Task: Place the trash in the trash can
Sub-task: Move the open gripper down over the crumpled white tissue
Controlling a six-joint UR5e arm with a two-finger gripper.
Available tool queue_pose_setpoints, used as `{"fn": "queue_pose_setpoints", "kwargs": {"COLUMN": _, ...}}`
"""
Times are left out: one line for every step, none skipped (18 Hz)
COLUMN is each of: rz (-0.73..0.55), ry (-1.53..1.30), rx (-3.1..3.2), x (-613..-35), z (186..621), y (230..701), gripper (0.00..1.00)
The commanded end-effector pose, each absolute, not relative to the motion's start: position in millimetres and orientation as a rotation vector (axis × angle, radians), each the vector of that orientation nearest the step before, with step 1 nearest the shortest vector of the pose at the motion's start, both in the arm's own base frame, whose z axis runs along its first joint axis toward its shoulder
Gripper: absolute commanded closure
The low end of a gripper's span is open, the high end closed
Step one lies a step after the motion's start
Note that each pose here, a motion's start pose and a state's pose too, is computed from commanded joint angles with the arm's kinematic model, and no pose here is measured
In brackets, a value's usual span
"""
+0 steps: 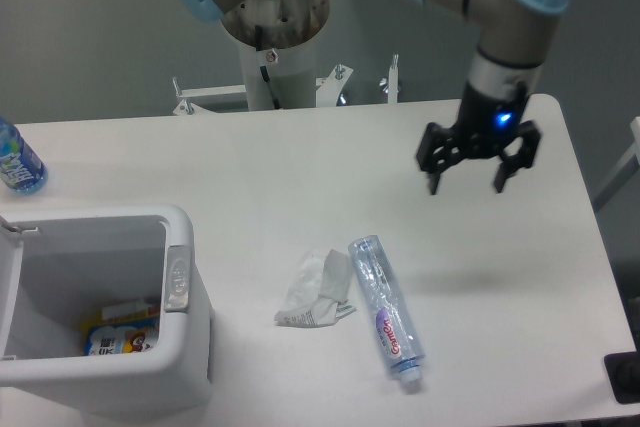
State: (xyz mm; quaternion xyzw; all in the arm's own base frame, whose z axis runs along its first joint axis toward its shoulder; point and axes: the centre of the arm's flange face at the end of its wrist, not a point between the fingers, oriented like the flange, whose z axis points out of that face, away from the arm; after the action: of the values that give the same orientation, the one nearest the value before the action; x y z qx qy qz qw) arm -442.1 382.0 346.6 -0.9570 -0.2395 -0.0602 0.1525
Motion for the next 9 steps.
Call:
{"fn": "queue_pose_setpoints", "kwargs": {"rz": -0.183, "ry": -0.661, "rx": -2.754, "x": -434, "z": 343, "y": 392, "gripper": 0.0}}
{"fn": "queue_pose_setpoints", "kwargs": {"rz": -0.187, "ry": -0.636, "rx": -2.762, "x": -427, "z": 337, "y": 401, "gripper": 0.0}}
{"fn": "queue_pose_setpoints", "kwargs": {"rz": -0.194, "ry": -0.61, "rx": -2.771, "x": -421, "z": 329, "y": 411, "gripper": 0.0}}
{"fn": "queue_pose_setpoints", "kwargs": {"rz": -0.205, "ry": -0.595, "rx": -2.778, "x": -416, "z": 321, "y": 417, "gripper": 0.0}}
{"fn": "queue_pose_setpoints", "kwargs": {"rz": -0.218, "ry": -0.576, "rx": -2.788, "x": -409, "z": 316, "y": 425, "gripper": 0.0}}
{"fn": "queue_pose_setpoints", "kwargs": {"rz": -0.228, "ry": -0.558, "rx": -2.799, "x": -404, "z": 312, "y": 433, "gripper": 0.0}}
{"fn": "queue_pose_setpoints", "kwargs": {"rz": -0.23, "ry": -0.541, "rx": -2.803, "x": -400, "z": 308, "y": 438, "gripper": 0.0}}
{"fn": "queue_pose_setpoints", "kwargs": {"rz": -0.232, "ry": -0.524, "rx": -2.808, "x": -396, "z": 303, "y": 444, "gripper": 0.0}}
{"fn": "queue_pose_setpoints", "kwargs": {"rz": -0.235, "ry": -0.504, "rx": -2.821, "x": -390, "z": 297, "y": 449, "gripper": 0.0}}
